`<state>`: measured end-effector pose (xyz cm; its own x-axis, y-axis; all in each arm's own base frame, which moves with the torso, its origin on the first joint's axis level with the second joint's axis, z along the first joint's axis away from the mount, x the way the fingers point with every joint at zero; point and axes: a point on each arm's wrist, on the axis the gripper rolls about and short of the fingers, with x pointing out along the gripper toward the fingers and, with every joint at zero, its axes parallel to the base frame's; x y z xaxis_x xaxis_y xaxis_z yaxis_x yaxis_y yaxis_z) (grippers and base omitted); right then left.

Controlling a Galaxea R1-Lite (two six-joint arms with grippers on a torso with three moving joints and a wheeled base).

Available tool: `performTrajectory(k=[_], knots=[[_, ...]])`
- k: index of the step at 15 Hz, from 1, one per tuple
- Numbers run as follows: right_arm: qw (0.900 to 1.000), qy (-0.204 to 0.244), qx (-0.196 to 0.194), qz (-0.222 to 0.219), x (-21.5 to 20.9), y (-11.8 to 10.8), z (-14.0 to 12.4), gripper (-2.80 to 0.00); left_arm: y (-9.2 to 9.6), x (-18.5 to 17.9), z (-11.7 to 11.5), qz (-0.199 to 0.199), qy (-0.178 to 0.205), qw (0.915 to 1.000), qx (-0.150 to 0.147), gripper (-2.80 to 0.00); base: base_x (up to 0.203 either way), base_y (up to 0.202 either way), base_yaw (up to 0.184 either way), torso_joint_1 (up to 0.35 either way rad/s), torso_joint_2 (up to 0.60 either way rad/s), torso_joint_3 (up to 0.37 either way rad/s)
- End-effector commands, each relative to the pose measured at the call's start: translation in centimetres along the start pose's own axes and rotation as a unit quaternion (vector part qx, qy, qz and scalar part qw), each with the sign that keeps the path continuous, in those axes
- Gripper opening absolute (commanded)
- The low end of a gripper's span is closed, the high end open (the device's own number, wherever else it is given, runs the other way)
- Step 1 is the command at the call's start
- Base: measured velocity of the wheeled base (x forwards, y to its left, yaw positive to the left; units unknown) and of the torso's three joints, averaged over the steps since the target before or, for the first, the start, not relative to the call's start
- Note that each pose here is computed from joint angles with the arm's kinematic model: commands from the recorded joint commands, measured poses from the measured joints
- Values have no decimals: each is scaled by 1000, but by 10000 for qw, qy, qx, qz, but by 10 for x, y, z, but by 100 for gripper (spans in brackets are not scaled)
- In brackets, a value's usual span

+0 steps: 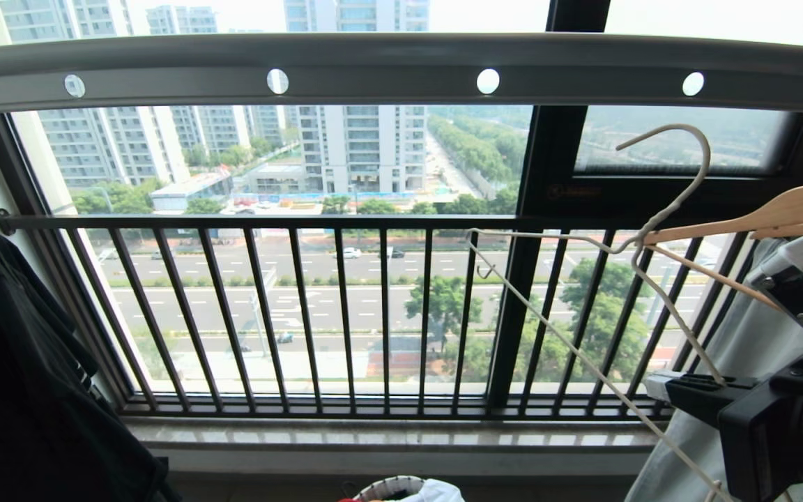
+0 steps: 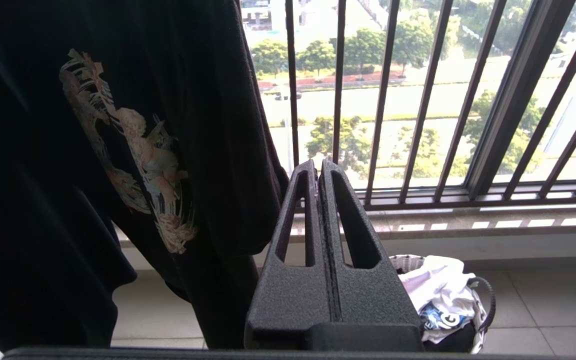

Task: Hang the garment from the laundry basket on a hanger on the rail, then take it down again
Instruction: Pick up the clothes rack on the clothesline

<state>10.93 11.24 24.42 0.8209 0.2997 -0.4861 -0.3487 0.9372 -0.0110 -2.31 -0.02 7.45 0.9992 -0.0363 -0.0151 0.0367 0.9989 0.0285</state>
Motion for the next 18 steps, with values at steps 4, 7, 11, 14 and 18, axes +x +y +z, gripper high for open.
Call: performTrajectory(k=[4, 7, 11, 14, 18], knots=[[9993, -68, 283, 253, 18, -8, -29, -280, 0, 0, 0, -3, 1, 10000, 2, -280, 0, 0, 0, 0, 0, 0], [9991, -50, 422, 1, 28, -16, -37, -280, 0, 0, 0, -3, 1, 10000, 2, -280, 0, 0, 0, 0, 0, 0], [9990, -23, 441, -43, 29, -18, -40, -280, 0, 0, 0, -3, 1, 10000, 2, -280, 0, 0, 0, 0, 0, 0], [9990, -12, 432, -60, 28, -19, -42, -280, 0, 0, 0, -3, 9, 10000, 1, -280, 0, 0, 0, 0, 0, 0], [9990, -35, 432, -62, 27, -19, -42, -280, 0, 0, 0, -3, 3, 10000, 2, -280, 0, 0, 0, 0, 0, 0]])
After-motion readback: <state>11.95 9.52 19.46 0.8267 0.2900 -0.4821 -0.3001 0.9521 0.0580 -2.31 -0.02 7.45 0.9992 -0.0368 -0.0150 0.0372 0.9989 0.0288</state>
